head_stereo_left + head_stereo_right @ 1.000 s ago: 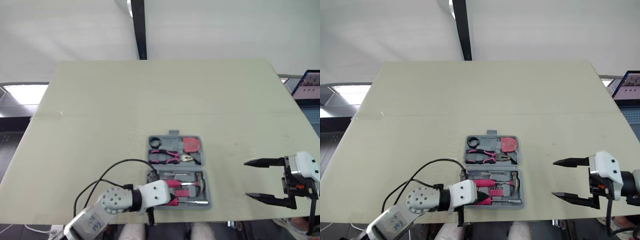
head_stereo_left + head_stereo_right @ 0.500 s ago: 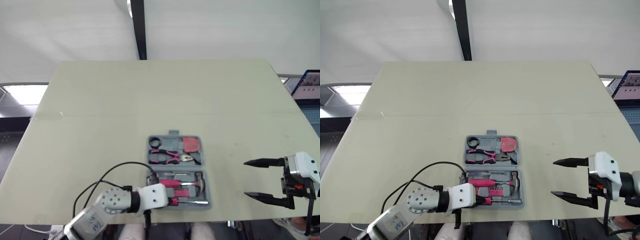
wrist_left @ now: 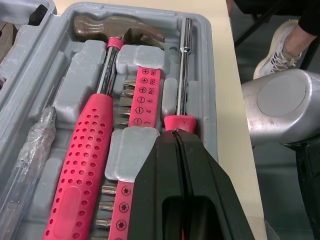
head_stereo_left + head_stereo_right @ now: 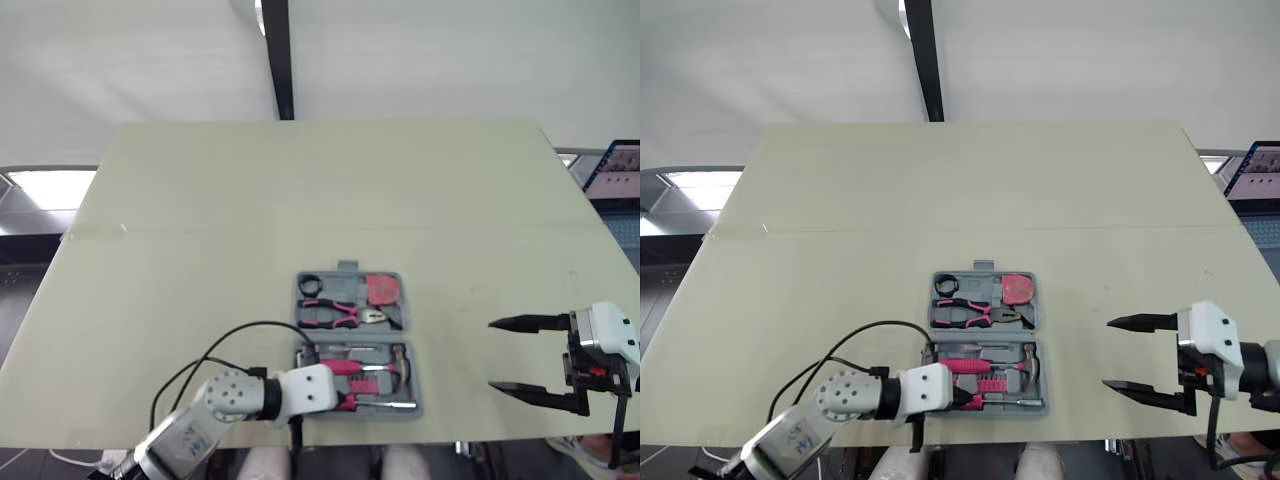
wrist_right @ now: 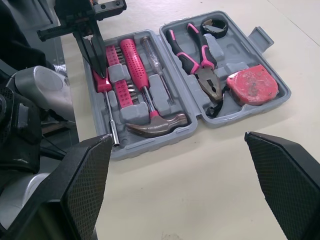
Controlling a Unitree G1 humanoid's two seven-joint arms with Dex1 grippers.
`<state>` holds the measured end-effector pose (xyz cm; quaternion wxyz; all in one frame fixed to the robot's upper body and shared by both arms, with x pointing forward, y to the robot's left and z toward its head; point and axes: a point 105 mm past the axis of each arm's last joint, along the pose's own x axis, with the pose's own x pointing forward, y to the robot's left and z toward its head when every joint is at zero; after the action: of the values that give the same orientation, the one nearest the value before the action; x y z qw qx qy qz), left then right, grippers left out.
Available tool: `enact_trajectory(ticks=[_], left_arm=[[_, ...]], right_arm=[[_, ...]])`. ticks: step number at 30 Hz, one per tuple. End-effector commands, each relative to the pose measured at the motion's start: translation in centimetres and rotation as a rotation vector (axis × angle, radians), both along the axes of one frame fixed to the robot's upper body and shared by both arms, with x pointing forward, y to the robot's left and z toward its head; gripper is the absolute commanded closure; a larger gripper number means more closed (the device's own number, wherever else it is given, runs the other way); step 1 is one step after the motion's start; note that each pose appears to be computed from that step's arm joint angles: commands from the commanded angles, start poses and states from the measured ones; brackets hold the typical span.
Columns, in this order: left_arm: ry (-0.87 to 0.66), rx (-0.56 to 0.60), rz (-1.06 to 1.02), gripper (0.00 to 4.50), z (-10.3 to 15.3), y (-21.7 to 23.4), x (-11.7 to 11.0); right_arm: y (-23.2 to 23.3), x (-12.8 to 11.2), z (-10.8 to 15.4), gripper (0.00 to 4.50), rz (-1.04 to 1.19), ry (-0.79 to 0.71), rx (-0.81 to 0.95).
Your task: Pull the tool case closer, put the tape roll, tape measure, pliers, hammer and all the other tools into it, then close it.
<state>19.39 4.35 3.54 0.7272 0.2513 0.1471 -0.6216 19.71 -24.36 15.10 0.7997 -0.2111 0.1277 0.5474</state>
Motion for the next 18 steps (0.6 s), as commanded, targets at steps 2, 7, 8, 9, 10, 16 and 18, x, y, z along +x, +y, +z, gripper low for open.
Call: enact_trajectory(ticks=[2,7,8,9,10,16,18], left_arm=[[0.064,0.081,-0.010,4.47,-2.5,0.6,-1.0],[0.079,0.085,-0.006,4.47,-3.1,0.4,-1.3],[0.080,0.083,-0.004,4.47,-3.1,0.4,-1.3],[0.082,0.079,0.000,4.47,-3.1,0.4,-1.2],[0.078,0.065,0.012,4.47,-3.0,0.3,-1.1],[0.022,-0.203,0.191,4.47,2.2,-0.2,1.9],[0.002,-0.327,0.308,4.47,4.6,1.0,3.0]], right_arm=[[-0.4,-0.2,0.7,0.00,-0.012,-0.038,-0.012],[-0.4,0.0,0.7,0.00,-0.014,-0.044,-0.008],[-0.4,0.0,0.6,0.00,-0.013,-0.046,-0.008],[-0.3,0.1,0.6,0.00,-0.012,-0.048,-0.007],[-0.3,0.2,0.6,0.00,-0.012,-0.050,-0.006],[0.3,1.0,0.1,0.00,-0.027,-0.033,0.024],[0.9,1.3,-0.1,0.00,-0.047,-0.025,0.055]])
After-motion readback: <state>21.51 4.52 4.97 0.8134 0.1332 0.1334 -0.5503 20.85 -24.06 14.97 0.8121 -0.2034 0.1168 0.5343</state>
